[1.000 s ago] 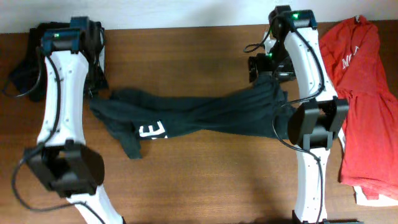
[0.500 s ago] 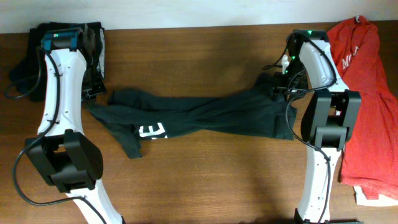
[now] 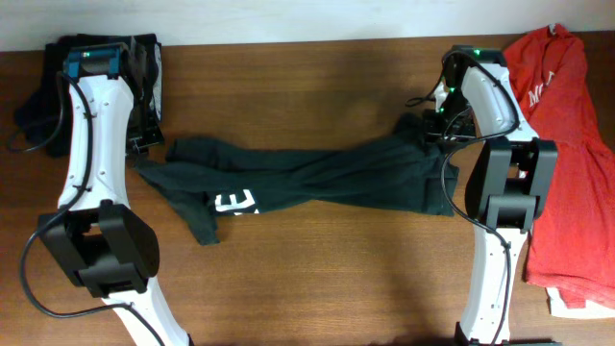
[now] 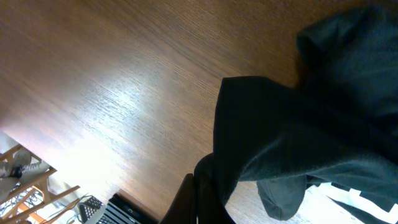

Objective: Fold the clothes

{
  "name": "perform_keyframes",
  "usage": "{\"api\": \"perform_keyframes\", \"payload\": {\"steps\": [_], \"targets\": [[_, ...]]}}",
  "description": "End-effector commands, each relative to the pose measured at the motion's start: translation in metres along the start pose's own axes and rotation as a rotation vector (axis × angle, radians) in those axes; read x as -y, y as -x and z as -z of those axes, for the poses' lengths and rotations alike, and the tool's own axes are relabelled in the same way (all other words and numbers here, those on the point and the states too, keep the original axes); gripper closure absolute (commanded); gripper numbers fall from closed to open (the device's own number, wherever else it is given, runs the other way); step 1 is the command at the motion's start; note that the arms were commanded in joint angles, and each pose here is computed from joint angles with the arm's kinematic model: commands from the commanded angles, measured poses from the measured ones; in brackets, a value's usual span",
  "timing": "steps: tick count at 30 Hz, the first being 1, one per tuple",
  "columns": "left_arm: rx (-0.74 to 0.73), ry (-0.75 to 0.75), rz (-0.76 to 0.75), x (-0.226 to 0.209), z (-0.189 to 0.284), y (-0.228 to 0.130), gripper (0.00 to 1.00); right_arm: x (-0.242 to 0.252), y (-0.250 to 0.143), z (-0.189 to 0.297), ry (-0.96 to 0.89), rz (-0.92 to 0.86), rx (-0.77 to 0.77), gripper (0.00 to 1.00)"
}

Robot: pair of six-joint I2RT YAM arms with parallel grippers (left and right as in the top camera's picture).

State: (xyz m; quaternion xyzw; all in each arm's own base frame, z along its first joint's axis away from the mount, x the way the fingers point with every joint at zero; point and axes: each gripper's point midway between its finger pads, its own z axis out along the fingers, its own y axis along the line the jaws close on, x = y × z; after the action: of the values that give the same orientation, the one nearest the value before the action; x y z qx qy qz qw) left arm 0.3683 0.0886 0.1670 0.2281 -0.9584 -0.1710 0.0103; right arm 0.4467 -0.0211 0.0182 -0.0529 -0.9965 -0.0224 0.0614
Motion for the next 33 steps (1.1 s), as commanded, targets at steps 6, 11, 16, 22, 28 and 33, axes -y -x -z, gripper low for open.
{"api": "perform_keyframes", "payload": {"steps": [6,11,16,22,28,33], "targets": [[0.02,-0.013,0.026,-0.001,0.005,0.002,1.0,-0.007,0.005,0.005,0.022,0.144,0.035,0.66],[0.02,-0.013,0.026,-0.001,0.005,0.002,1.0,-0.001,-0.005,0.01,-0.012,0.142,-0.007,0.69],[0.02,-0.013,0.026,-0.001,0.005,0.002,0.99,0.001,-0.009,0.037,-0.03,0.133,-0.008,0.53],[0.015,-0.015,0.024,0.0,0.005,0.001,1.0,-0.024,-0.01,0.02,0.043,0.145,-0.018,0.52],[0.012,-0.013,0.023,-0.001,0.005,0.0,1.0,-0.018,-0.009,0.0,-0.026,0.158,-0.027,0.56],[0.013,-0.014,0.024,-0.001,0.005,0.001,1.0,-0.005,-0.006,0.009,-0.106,0.161,-0.016,0.5]]}}
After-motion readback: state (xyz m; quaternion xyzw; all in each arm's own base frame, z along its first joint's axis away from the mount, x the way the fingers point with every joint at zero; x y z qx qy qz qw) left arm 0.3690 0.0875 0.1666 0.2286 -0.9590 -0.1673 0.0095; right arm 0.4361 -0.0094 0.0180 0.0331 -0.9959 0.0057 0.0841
